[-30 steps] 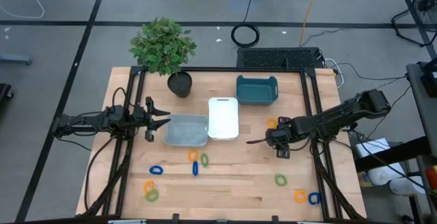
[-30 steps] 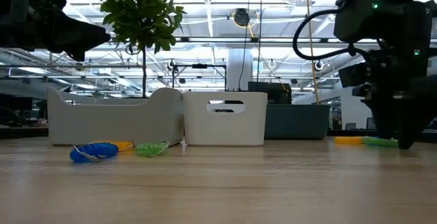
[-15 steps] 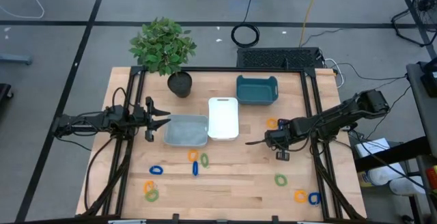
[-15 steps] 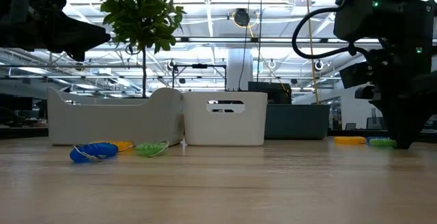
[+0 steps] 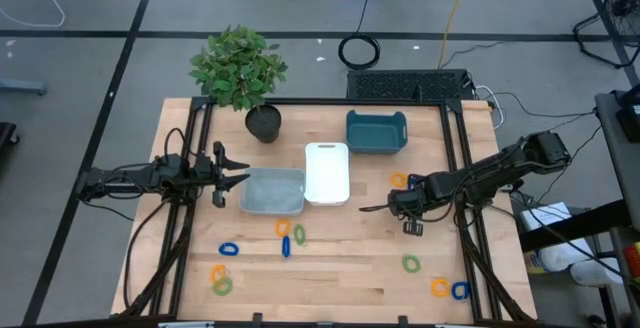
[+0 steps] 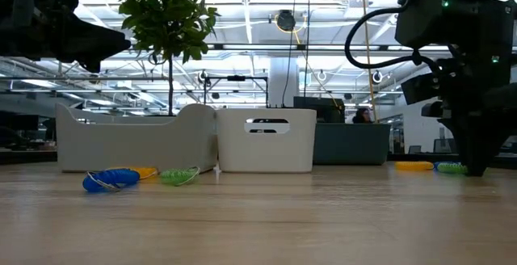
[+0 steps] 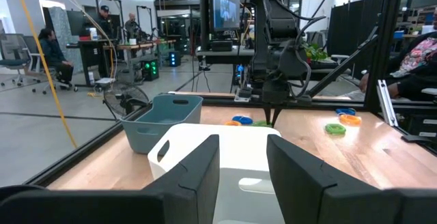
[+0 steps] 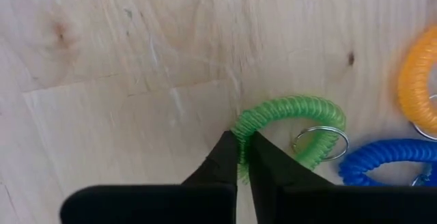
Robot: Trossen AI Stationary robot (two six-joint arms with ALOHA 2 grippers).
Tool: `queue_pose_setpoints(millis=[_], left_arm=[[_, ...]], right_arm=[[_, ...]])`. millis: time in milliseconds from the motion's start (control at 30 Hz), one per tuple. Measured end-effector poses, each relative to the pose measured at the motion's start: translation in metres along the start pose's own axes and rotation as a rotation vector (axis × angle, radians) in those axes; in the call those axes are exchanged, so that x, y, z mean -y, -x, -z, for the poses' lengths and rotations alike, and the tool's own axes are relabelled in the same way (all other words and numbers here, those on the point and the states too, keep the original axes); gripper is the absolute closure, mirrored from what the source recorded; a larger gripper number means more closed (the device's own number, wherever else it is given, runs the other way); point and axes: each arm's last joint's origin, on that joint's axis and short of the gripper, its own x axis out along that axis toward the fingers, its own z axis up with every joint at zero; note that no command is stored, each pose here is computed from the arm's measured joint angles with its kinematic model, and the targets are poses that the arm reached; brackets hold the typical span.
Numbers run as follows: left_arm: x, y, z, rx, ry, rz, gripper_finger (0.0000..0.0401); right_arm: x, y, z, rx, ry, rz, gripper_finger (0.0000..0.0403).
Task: Sort spring keychains
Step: Put the green spring keychain into the blue bin
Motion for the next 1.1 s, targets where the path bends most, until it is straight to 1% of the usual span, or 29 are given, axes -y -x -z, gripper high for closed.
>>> queue_pose_setpoints(millis=[167,267,367,567,933,1100], left_arm=[[0.0,0.0,0.0,0.0,0.0,0.0,0.027],[0.0,0.0,0.0,0.0,0.0,0.0,0.027],[0.0,0.0,0.0,0.001,0.0,0.0,0.027],[0.0,0.0,0.0,0.001,0.0,0.0,0.027],[0.0,0.0,0.0,0.001,0.0,0.0,0.027],[0.0,0.0,0.0,0.001,0.0,0.0,0.027]], right_arm=[[-0.001,0.017,-0.012,0.053,-0.014,0.027,0.0402],[-0.002,0.03,-0.015,0.001,-0.003,0.034,0.0402],[-0.003,0.046,-0.023,0.002,-0.007,0.035,0.0402],[-0.004,0.076,-0.031,-0.047,-0.003,0.035,0.0402],[-0.001,0.139,-0.038,-0.108,-0.033,0.052,0.0403],[-0.001,0.16,-0.039,-0.129,-0.044,-0.002,0.0403]])
